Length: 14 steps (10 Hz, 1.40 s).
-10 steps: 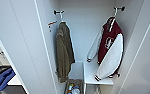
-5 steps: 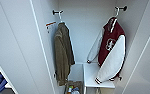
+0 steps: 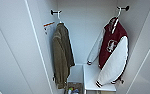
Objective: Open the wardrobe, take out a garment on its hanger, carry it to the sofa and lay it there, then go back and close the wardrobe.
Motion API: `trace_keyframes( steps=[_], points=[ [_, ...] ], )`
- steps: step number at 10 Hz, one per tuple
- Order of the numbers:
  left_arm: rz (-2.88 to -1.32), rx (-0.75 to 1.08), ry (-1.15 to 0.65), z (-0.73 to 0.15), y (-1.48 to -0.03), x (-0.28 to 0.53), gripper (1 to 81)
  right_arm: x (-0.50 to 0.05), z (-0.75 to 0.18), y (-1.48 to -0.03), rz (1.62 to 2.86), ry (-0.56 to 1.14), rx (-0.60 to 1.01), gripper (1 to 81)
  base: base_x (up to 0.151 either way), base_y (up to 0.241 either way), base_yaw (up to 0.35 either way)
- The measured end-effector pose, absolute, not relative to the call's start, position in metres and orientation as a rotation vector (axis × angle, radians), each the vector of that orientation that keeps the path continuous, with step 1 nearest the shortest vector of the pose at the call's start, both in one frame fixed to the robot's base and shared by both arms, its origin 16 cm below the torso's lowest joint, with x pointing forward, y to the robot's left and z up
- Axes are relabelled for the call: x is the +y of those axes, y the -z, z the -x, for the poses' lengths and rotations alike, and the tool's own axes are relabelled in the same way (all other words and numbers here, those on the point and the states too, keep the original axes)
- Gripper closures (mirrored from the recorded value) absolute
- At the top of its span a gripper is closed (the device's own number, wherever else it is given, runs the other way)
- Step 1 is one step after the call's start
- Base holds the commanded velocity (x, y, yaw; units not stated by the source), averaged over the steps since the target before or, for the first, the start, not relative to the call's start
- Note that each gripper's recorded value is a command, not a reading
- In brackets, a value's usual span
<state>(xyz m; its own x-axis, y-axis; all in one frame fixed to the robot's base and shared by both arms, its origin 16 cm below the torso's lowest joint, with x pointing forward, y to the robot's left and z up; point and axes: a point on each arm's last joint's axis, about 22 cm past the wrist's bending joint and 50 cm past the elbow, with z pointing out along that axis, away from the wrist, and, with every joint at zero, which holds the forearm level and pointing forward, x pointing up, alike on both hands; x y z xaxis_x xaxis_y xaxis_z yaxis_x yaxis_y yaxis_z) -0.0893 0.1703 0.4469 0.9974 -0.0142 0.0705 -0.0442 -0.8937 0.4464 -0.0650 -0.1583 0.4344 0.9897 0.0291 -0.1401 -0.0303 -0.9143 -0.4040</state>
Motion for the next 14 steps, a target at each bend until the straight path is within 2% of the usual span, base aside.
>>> trace_keyframes(
  steps=[14],
  points=[
    [-2.676, -0.050, -0.089, 0.0899, -0.4466, 0.1698, 1.0, -0.1566, 0.0593, -0.4338, 2.716, -0.191, 0.000, 1.0, 0.091, 0.000, 0.000]
  ],
)
